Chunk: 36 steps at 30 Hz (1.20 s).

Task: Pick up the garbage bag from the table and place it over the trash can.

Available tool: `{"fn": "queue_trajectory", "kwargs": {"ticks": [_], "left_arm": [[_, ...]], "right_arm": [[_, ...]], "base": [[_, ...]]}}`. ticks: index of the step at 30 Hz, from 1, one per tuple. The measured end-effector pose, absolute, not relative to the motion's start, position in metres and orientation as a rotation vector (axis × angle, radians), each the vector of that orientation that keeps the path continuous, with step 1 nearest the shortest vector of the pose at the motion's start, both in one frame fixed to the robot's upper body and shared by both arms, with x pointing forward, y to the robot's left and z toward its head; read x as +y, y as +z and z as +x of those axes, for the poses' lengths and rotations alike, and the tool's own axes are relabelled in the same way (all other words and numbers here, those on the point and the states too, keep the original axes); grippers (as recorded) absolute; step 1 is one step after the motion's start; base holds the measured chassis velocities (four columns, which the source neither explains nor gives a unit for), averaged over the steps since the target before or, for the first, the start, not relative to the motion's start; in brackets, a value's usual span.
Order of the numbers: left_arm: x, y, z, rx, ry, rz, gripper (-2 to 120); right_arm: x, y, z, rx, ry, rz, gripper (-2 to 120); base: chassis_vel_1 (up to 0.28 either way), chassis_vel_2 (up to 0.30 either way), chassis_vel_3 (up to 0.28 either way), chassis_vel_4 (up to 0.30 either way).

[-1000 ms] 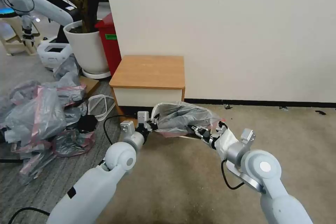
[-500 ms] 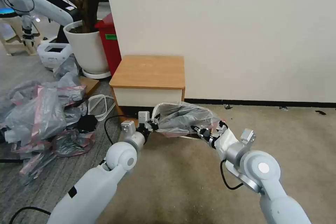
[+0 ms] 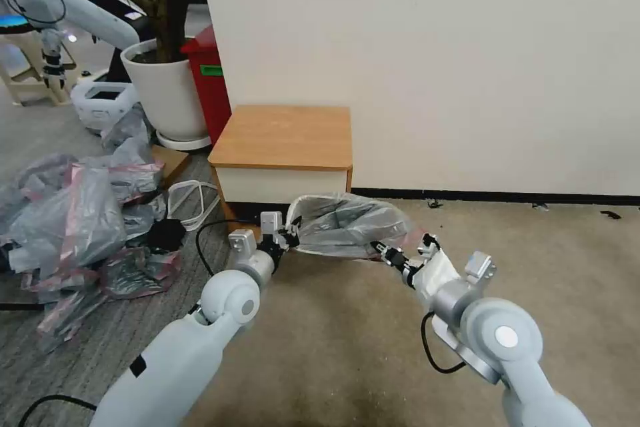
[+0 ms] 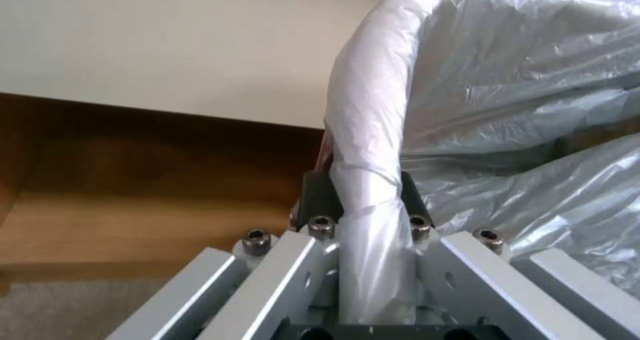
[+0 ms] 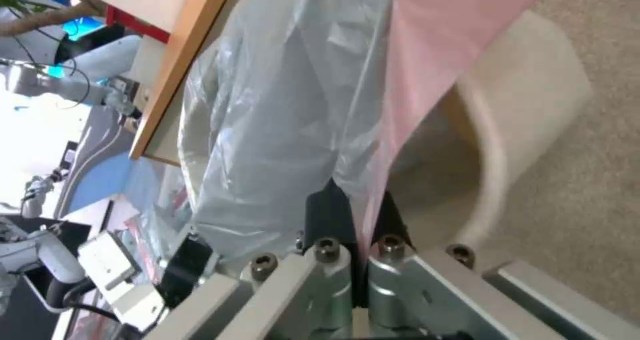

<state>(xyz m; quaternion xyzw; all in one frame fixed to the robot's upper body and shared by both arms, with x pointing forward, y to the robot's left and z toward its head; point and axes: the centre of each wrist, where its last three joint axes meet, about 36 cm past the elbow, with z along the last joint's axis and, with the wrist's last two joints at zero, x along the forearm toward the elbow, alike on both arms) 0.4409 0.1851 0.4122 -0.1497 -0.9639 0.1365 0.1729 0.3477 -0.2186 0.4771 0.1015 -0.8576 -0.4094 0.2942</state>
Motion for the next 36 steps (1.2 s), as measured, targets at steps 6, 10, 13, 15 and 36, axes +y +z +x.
{"fn": "queue_trajectory", "kwargs": {"ticks": [6, 10, 13, 15, 36], "left_arm": [[0.184, 0.415, 0.445, -2.739, 0.429, -0.410, 3], [0.183, 0.420, 0.448, -2.735, 0.478, -0.394, 3], [0.184, 0.423, 0.448, -2.730, 0.505, -0.390, 3], [0.184, 0.429, 0.449, -2.722, 0.548, -0.380, 3], [0.186, 0.418, 0.452, -2.717, 0.505, -0.339, 3]], "right_arm": [[-0.221, 0.476, 0.342, -2.275, -1.100, 0.254, 0], [-0.221, 0.472, 0.337, -2.260, -1.114, 0.240, 0], [-0.222, 0.469, 0.337, -2.254, -1.119, 0.233, 0], [-0.222, 0.461, 0.339, -2.243, -1.118, 0.215, 0], [-0.220, 0.465, 0.341, -2.269, -1.105, 0.240, 0]], "base": [[0.000, 0.000, 0.000, 0.000], [0.000, 0.000, 0.000, 0.000], [0.000, 0.000, 0.000, 0.000], [0.000, 0.000, 0.000, 0.000], [0.000, 0.000, 0.000, 0.000]]}}
